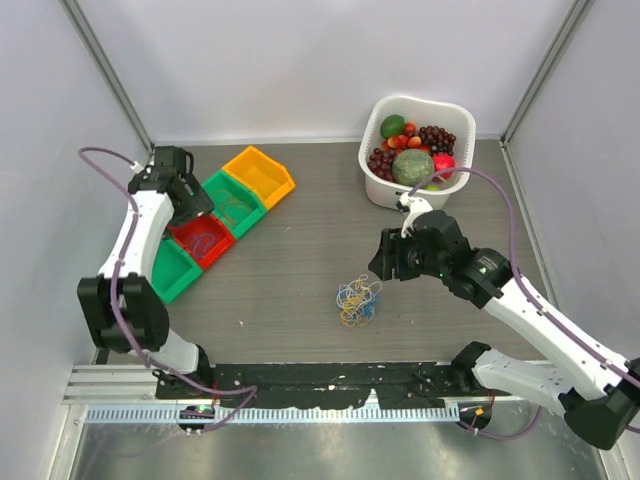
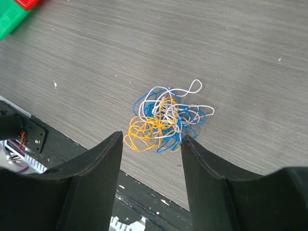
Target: Untangle the cables
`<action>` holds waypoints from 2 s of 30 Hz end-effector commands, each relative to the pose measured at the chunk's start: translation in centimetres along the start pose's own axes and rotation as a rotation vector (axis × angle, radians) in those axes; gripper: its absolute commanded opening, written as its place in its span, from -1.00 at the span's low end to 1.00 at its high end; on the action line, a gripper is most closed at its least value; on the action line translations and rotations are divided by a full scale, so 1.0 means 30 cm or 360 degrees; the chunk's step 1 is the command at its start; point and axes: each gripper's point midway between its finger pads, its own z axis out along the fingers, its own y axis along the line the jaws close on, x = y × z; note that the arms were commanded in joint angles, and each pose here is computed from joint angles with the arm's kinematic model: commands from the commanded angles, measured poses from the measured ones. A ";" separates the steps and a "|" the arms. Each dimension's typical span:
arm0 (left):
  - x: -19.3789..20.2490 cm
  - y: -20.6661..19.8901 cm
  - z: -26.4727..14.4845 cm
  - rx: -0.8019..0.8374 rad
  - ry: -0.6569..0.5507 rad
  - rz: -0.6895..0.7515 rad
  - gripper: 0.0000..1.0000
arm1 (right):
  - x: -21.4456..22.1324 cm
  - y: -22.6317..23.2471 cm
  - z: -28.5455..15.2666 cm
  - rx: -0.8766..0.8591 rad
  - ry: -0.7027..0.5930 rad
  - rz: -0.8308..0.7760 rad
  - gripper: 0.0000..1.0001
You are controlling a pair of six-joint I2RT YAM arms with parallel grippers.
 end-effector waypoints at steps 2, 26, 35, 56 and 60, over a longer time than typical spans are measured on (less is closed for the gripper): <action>0.169 -0.206 -0.237 0.0569 0.0053 0.0110 0.84 | 0.094 -0.026 0.099 0.0070 0.0236 0.0076 0.13; 1.209 -0.719 -0.580 0.1575 0.0960 0.1219 -0.10 | 0.330 -0.031 0.155 -0.0073 0.0462 0.0314 -0.29; 1.289 -0.719 -0.559 0.1504 0.1041 0.1314 -0.13 | 0.331 -0.024 0.167 -0.0093 0.0466 0.0320 -0.28; 1.145 -0.724 -0.799 0.1781 0.0730 0.1481 -1.00 | 0.354 -0.017 0.189 -0.0134 0.0491 0.0339 -0.14; 1.077 -0.749 -0.946 0.1988 0.0644 0.1433 -1.00 | 0.335 -0.012 0.210 -0.0149 0.0447 0.0333 -0.13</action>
